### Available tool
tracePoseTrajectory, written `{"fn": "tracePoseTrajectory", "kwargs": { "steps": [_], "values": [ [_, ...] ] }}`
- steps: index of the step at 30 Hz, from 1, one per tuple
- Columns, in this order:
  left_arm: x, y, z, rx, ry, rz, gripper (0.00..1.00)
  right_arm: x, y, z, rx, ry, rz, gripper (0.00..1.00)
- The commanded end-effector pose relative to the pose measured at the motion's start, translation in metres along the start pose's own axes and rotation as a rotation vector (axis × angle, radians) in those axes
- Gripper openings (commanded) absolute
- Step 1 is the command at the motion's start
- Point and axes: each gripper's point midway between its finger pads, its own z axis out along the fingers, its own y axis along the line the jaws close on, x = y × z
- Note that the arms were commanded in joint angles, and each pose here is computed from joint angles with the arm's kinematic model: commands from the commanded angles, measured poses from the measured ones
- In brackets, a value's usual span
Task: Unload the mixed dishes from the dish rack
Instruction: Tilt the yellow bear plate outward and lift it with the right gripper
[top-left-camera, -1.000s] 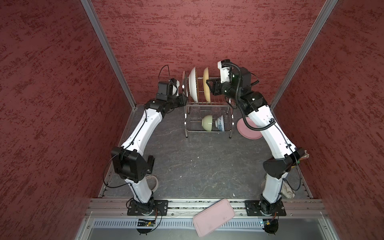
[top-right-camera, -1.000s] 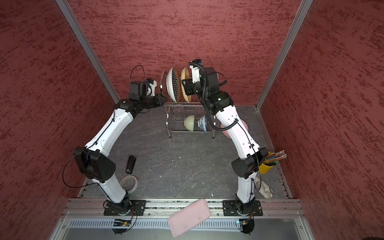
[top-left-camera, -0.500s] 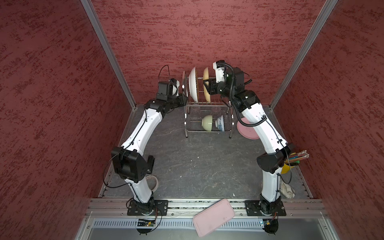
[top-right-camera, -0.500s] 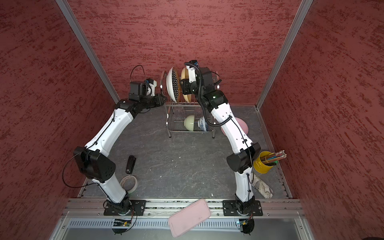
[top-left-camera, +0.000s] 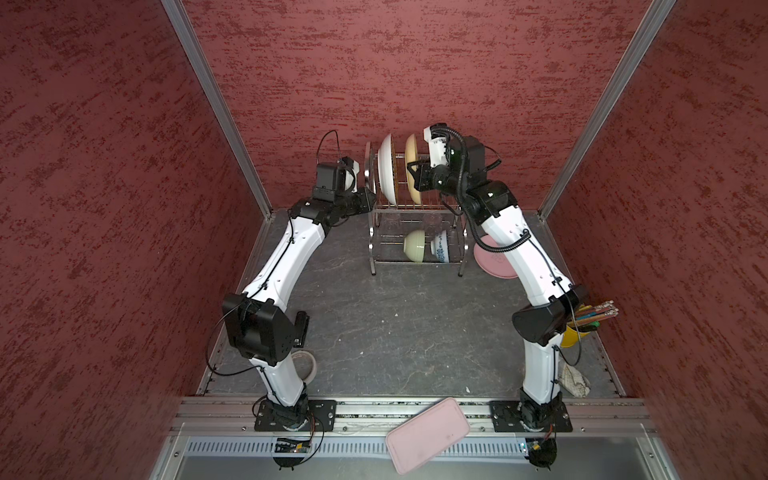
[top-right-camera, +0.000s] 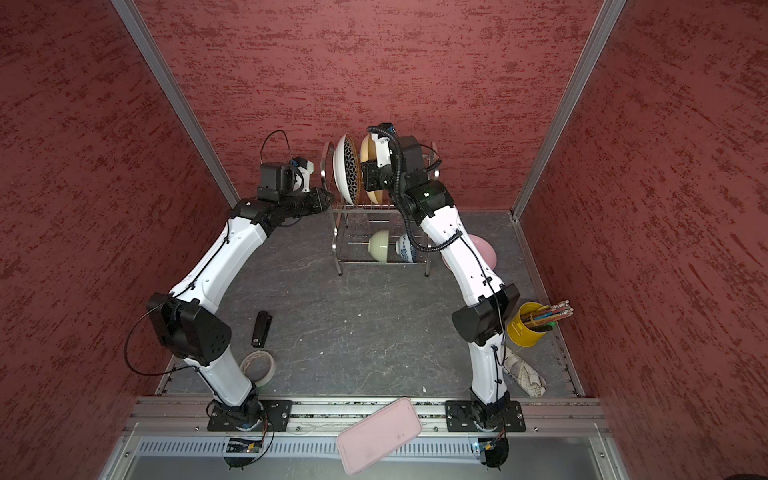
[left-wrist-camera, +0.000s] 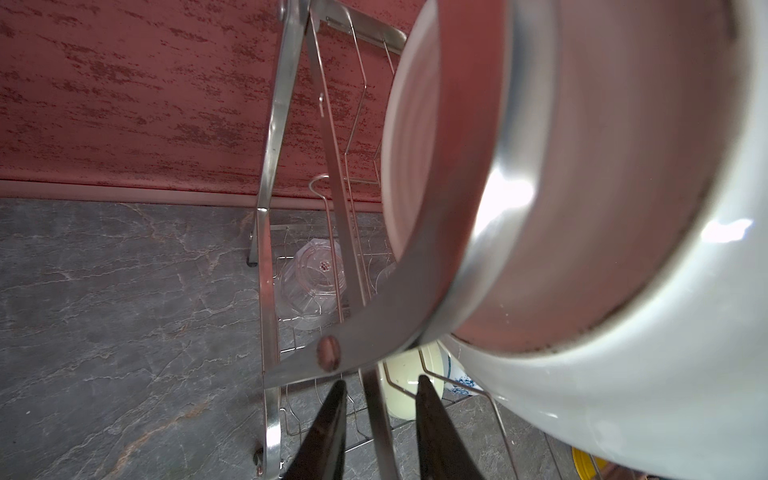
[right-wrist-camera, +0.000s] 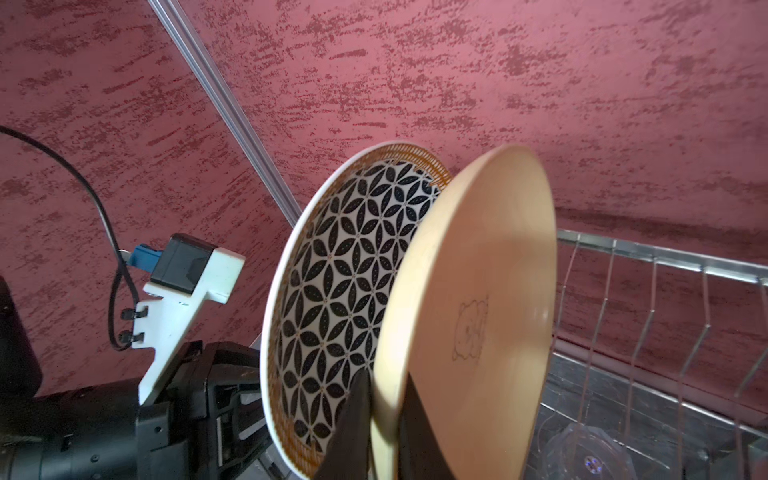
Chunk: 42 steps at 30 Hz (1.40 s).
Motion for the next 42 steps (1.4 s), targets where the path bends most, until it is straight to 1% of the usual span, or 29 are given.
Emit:
{"fn": "tracePoseTrajectory", "kwargs": {
  "steps": [1, 8, 13, 23, 33, 42],
  "values": [
    [0.027, 0.019, 0.002, -0.07, 0.094, 0.004, 0.29, -0.008, -0.003, -0.001, 0.006, -0.022, -0.004, 0.09],
    [0.026, 0.02, 0.001, -0.076, 0.089, 0.006, 0.29, -0.012, 0.001, -0.004, -0.018, -0.029, 0.003, 0.03],
    [0.025, 0.021, 0.002, -0.076, 0.089, 0.005, 0.3, -0.021, 0.006, -0.01, -0.041, -0.054, 0.0, 0.0],
    [0.028, 0.024, 0.003, -0.081, 0.093, 0.002, 0.3, -0.037, 0.013, -0.022, -0.102, -0.093, 0.023, 0.0],
    [0.026, 0.026, 0.002, -0.083, 0.088, -0.002, 0.3, -0.056, 0.023, -0.042, -0.149, -0.125, 0.011, 0.0],
    [0.025, 0.029, 0.003, -0.089, 0.086, -0.006, 0.3, -0.073, 0.028, -0.075, -0.114, -0.156, -0.035, 0.0]
  ]
}}
